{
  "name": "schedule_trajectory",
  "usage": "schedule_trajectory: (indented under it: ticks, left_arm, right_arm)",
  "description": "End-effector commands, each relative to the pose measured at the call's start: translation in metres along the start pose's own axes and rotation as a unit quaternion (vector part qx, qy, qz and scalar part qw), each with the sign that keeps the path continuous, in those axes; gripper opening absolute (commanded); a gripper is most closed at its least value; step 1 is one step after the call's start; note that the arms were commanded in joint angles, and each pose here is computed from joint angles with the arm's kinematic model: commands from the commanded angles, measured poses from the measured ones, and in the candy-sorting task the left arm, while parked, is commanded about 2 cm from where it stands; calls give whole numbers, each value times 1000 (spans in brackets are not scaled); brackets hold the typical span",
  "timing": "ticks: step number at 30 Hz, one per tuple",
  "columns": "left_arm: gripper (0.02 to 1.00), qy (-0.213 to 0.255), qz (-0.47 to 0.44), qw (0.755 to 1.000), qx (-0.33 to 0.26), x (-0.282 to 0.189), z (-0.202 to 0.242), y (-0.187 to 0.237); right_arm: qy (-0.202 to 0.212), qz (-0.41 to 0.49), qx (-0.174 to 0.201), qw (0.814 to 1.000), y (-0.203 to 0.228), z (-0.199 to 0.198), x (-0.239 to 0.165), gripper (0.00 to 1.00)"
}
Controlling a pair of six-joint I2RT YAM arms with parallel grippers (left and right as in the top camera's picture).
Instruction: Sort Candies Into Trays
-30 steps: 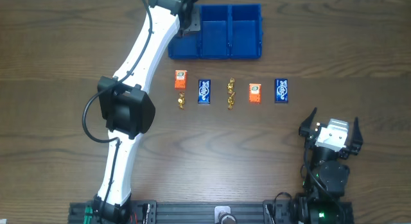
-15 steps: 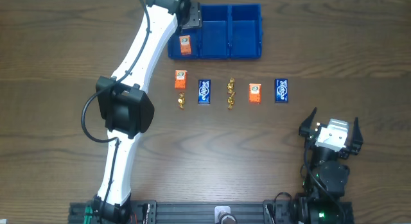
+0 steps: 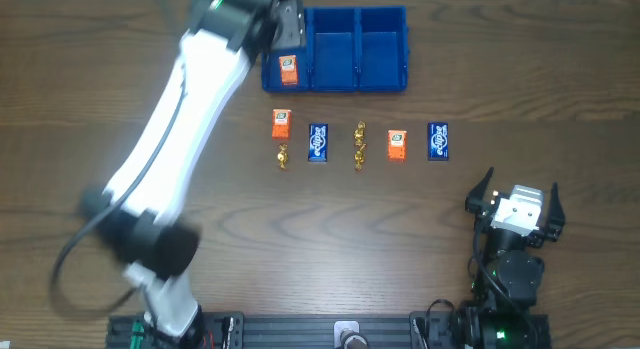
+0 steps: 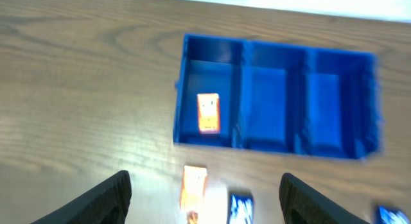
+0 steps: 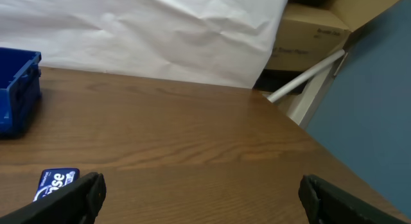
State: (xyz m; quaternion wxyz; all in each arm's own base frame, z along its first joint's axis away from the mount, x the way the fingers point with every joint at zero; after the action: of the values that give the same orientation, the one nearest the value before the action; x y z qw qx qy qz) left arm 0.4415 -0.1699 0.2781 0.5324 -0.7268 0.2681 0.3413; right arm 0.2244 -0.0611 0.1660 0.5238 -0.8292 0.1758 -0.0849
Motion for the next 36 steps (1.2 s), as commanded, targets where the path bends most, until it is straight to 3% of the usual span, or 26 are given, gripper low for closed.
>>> schedule_trajectory:
  ticks: [1, 19, 36]
  left_arm:
    - [748, -38, 66, 997, -8, 32, 28, 58]
    - [794, -61, 226, 972, 1, 157, 53, 160]
    - [783, -59, 255, 964, 45, 177, 58, 179]
  right_arm:
    - [3, 2, -3, 1000, 2, 0, 0, 998]
    - [3, 2, -3, 1000, 1, 0, 0, 998]
    - [3, 2, -3, 1000, 2, 0, 0, 998]
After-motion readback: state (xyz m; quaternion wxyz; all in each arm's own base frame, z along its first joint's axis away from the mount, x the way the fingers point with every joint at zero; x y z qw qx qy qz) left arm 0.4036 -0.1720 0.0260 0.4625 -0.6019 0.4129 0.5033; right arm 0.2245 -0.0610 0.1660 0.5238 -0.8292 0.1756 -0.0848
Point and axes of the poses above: each gripper's point midway between its finger pads, its own x axis out along the fingers, its own z axis along the line the jaws close on, y = z × x, the point moved 1 cm from there along -x, back along the fingers, and after that the axes turned 11 degrees about -x, right-handed, at the moved point
